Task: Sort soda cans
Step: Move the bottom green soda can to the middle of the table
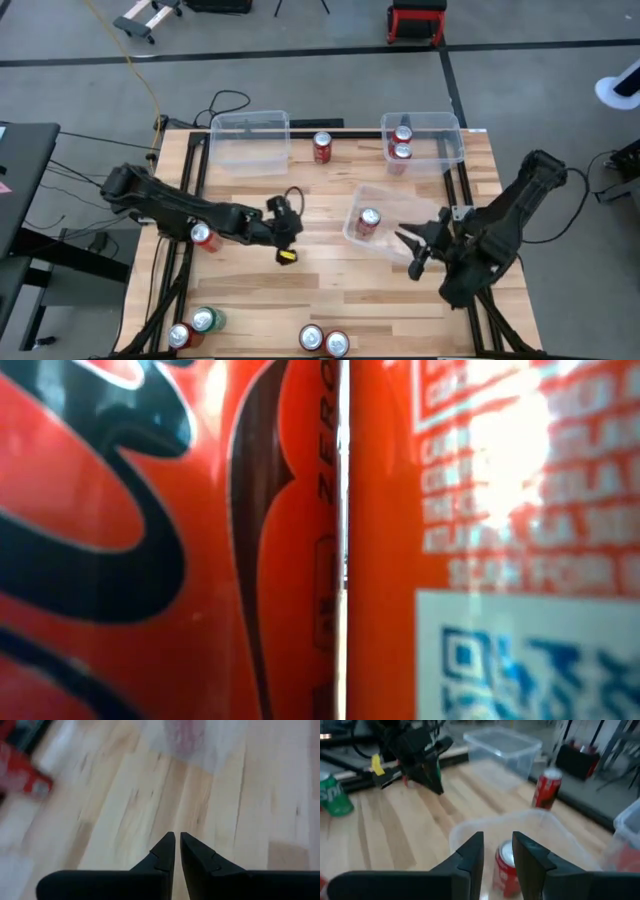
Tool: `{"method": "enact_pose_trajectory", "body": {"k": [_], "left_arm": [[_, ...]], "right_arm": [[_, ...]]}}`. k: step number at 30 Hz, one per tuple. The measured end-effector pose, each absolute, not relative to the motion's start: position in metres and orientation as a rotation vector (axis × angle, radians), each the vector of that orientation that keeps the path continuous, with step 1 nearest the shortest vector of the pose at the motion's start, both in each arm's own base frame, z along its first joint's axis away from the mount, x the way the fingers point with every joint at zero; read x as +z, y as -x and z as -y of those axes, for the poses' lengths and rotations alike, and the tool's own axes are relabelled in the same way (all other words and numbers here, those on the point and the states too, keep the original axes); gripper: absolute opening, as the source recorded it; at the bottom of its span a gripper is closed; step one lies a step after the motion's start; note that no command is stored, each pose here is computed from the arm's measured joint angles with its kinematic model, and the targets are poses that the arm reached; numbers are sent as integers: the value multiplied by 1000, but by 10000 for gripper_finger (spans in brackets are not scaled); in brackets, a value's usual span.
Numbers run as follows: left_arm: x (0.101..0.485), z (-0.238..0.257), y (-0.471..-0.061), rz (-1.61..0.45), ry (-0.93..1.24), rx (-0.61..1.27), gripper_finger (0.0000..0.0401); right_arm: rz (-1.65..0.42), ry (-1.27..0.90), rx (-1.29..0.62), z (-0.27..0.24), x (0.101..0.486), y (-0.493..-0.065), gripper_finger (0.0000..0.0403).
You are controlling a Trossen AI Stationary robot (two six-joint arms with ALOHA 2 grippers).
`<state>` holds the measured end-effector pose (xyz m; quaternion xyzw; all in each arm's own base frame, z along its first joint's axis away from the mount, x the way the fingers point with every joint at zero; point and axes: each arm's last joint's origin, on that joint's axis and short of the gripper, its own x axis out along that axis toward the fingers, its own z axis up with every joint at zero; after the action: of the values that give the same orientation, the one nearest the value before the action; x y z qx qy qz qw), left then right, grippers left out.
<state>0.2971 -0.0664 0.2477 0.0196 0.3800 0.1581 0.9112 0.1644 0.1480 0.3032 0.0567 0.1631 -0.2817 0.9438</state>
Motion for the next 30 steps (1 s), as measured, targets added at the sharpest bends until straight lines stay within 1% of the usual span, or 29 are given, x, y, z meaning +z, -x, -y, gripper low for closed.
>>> {"method": "enact_pose_trajectory", "body": {"k": [4, 7, 10, 14, 16, 19, 22, 27, 30], "left_arm": [[256, 71, -268, -948, 26, 218, 30], [265, 73, -246, -1040, 178, 163, 45], [277, 79, -231, -1040, 301, 119, 72], [285, 93, -219, -1031, 358, 49, 115], [286, 99, -214, -1083, 418, -7, 135], [283, 109, -204, -1241, 551, -93, 156], [282, 118, -192, -1393, 660, -123, 164], [280, 129, -175, -1591, 770, -73, 164], [281, 139, -164, -1673, 825, -54, 164]], "right_arm": [[-297, -74, -610, -157, 291, -172, 132], [-300, -74, -637, -158, 285, -179, 142], [-305, -55, -664, -157, 280, -185, 155], [-324, -26, -688, -153, 277, -188, 174], [-332, -29, -686, -154, 276, -189, 183], [-348, -48, -676, -155, 275, -187, 195], [-353, -72, -657, -159, 275, -183, 203], [-343, -110, -628, -166, 275, -177, 207], [-342, -113, -616, -168, 275, -176, 207]]}}
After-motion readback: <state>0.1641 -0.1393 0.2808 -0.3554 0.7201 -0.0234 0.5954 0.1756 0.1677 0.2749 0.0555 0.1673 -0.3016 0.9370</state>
